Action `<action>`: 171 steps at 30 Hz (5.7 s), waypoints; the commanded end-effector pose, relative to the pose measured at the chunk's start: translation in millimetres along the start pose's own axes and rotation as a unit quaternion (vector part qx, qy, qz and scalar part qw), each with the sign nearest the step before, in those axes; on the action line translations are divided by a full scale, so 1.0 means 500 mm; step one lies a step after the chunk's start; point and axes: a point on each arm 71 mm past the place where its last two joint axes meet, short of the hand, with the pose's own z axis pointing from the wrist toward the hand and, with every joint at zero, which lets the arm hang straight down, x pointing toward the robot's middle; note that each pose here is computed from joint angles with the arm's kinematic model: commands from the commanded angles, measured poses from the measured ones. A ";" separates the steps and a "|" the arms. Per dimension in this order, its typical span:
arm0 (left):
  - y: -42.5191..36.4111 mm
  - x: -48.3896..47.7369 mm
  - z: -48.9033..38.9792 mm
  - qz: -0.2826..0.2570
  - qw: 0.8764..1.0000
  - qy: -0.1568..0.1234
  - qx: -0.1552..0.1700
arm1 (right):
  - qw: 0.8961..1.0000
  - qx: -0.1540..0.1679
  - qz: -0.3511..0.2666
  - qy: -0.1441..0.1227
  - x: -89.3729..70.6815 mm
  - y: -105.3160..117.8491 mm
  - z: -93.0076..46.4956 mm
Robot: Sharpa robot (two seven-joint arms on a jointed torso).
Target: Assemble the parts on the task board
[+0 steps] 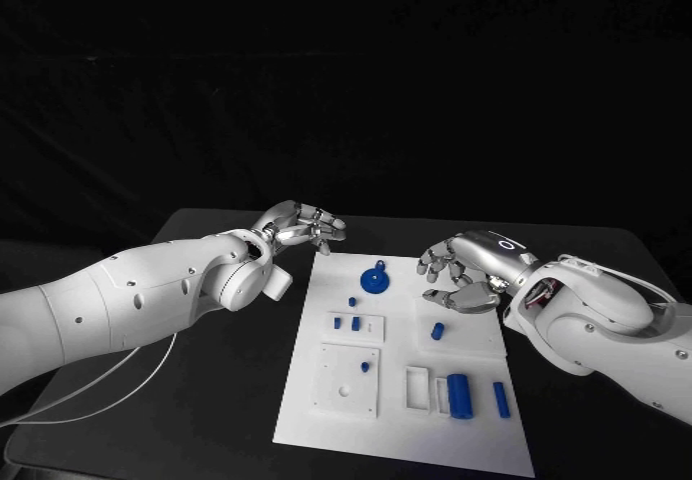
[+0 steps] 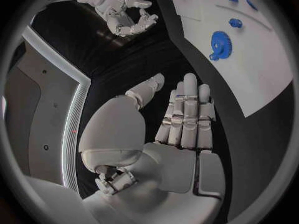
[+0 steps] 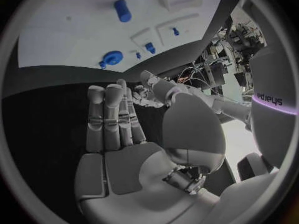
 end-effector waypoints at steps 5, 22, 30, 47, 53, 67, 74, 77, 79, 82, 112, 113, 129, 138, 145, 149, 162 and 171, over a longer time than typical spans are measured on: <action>-0.003 0.004 0.002 -0.008 1.000 0.007 0.005 | 0.999 0.043 0.007 0.031 -0.002 -0.061 -0.016; 0.004 0.002 -0.001 -0.010 1.000 0.007 0.003 | 0.990 0.028 -0.059 0.126 0.063 -0.058 -0.049; 0.005 0.002 -0.002 -0.010 1.000 0.008 0.002 | 0.986 0.021 -0.067 0.151 0.089 -0.044 -0.053; 0.006 0.000 -0.003 -0.010 1.000 0.007 0.001 | 0.987 0.002 -0.069 0.145 0.108 -0.017 -0.039; 0.006 0.000 -0.003 -0.010 1.000 0.008 0.001 | 0.987 -0.004 -0.074 0.145 0.112 -0.011 -0.036; 0.006 -0.001 -0.004 -0.010 1.000 0.007 0.000 | 0.987 -0.006 -0.091 0.136 0.117 -0.002 -0.030; 0.006 -0.002 -0.004 -0.010 1.000 0.007 0.000 | 0.988 -0.003 -0.098 0.122 0.114 -0.004 -0.031; 0.007 -0.002 -0.004 -0.010 1.000 0.007 0.000 | 0.988 -0.003 -0.098 0.121 0.113 -0.004 -0.032; 0.007 -0.003 -0.004 -0.010 1.000 0.006 0.000 | 0.988 -0.004 -0.098 0.119 0.113 -0.003 -0.032; 0.007 -0.003 -0.004 -0.010 1.000 0.006 0.000 | 0.989 -0.006 -0.096 0.115 0.110 -0.001 -0.034; 0.008 -0.006 -0.002 -0.009 1.000 0.003 0.000 | 0.994 -0.091 -0.026 0.056 0.071 0.126 0.007; 0.008 -0.006 -0.002 -0.009 1.000 0.002 0.000 | 0.993 -0.098 -0.030 0.057 0.075 0.134 0.008; 0.006 0.002 0.004 -0.011 1.000 0.006 0.002 | 0.981 -0.174 -0.026 0.082 0.156 0.246 0.031; 0.005 0.006 0.006 -0.011 1.000 0.008 0.002 | 0.977 -0.181 -0.038 0.105 0.188 0.252 0.030; 0.005 0.006 0.006 -0.011 1.000 0.008 0.002 | 0.975 -0.180 -0.045 0.121 0.207 0.250 0.025; 0.005 0.006 0.006 -0.011 1.000 0.009 0.002 | 0.975 -0.181 -0.045 0.122 0.209 0.251 0.025; 0.005 0.006 0.006 -0.011 1.000 0.009 0.002 | 0.974 -0.182 -0.043 0.131 0.220 0.253 0.024; 0.005 0.006 0.006 -0.012 1.000 0.009 0.002 | 0.973 -0.180 -0.048 0.135 0.227 0.251 0.025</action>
